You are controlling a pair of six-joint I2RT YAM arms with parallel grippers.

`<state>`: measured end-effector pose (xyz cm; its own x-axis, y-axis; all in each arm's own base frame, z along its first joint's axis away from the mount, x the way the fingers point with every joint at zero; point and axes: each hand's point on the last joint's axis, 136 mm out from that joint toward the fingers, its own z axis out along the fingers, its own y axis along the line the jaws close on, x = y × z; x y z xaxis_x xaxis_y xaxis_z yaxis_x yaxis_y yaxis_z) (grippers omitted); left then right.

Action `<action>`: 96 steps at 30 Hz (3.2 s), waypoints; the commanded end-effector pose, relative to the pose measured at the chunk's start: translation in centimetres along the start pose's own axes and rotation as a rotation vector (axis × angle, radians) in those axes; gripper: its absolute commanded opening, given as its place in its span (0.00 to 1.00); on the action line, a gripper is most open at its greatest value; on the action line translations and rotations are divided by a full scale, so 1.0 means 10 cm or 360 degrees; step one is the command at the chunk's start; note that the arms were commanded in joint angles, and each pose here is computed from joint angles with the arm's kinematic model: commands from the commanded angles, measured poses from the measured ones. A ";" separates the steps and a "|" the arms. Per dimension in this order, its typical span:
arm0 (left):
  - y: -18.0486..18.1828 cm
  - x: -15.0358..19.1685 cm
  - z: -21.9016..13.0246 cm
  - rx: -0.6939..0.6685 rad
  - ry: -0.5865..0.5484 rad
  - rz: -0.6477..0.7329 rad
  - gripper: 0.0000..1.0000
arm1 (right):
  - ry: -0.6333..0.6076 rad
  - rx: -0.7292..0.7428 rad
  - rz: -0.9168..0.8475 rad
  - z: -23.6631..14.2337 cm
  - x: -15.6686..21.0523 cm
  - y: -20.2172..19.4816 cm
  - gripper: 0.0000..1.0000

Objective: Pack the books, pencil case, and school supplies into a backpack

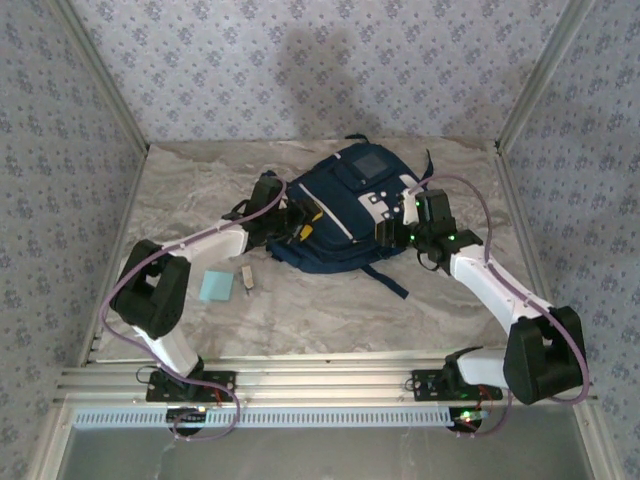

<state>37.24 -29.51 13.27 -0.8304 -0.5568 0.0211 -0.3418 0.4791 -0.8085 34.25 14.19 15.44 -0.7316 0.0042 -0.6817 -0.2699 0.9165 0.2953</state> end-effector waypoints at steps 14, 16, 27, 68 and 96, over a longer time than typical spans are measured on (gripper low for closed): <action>0.30 0.00 0.48 -0.0211 0.0099 0.0087 0.12 | -0.0030 -0.0037 -0.0036 0.04 -0.09 0.12 0.56; 0.26 0.01 0.49 -0.0168 0.0107 0.0077 0.00 | -0.0005 -0.0046 -0.0077 0.06 -0.05 0.13 0.56; -0.36 -0.05 0.14 0.0112 0.0066 0.0015 0.00 | 0.0001 -0.0315 -0.0543 0.28 0.07 0.36 0.59; -0.39 -0.17 0.09 0.0239 -0.0019 -0.0146 0.00 | 0.0068 -0.0917 -0.0338 0.35 0.24 0.99 0.64; -0.42 -0.13 0.03 0.0255 -0.0008 -0.0144 0.00 | 0.0334 -0.0498 -0.0564 0.92 0.18 0.40 0.59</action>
<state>39.82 -30.00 12.41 -0.7813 -0.6153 0.1048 -0.4105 0.3801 -0.8289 38.18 20.30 10.04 -0.6408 -0.3625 -0.6768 -0.6664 0.7003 0.2559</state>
